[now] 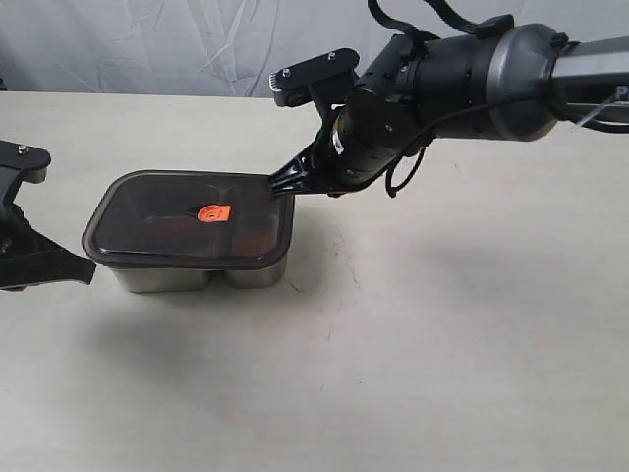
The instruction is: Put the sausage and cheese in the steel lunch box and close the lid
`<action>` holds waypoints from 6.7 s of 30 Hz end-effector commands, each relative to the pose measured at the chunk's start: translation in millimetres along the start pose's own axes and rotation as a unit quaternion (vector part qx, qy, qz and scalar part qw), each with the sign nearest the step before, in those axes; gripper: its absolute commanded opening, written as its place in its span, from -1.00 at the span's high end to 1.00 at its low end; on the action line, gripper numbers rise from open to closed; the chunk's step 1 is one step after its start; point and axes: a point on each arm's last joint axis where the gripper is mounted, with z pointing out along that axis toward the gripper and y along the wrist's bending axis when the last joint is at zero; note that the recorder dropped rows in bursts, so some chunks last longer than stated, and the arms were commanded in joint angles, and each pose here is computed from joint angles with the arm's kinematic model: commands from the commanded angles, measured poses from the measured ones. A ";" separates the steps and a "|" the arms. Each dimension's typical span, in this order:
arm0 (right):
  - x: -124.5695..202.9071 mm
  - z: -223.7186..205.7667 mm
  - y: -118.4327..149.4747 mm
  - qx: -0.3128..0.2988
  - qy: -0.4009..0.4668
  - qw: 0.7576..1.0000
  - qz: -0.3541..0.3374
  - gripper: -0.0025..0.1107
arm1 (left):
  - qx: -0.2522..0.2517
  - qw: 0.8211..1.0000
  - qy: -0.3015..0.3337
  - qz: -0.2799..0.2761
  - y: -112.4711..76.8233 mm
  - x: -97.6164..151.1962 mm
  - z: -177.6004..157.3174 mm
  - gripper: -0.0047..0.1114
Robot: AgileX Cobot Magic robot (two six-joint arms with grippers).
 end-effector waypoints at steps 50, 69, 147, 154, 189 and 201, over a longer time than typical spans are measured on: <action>-8.3 50.0 -18.8 0.004 0.006 0.996 0.090 0.96 | 0.024 0.997 -0.072 -0.007 -3.8 -23.1 9.0 0.91; -7.4 60.4 -1.6 -0.038 -0.011 0.996 0.086 0.96 | 0.035 0.996 -0.078 -0.015 -7.1 -25.1 16.5 0.91; 28.7 2.2 26.3 -0.097 0.187 0.976 -0.054 0.96 | 0.037 0.998 -0.034 0.028 -24.8 -16.7 24.2 0.91; 8.5 -41.4 9.1 -0.046 0.121 0.990 -0.057 0.96 | 0.039 0.994 -0.104 -0.004 -11.4 -28.0 3.7 0.91; -2.2 -60.7 3.5 -0.036 0.070 0.995 -0.066 0.96 | 0.028 0.996 -0.081 -0.017 -0.6 -76.1 30.6 0.91; -2.4 -60.7 3.5 -0.036 0.069 0.995 -0.065 0.96 | 0.037 0.995 -0.084 0.024 -19.0 -79.8 25.8 0.91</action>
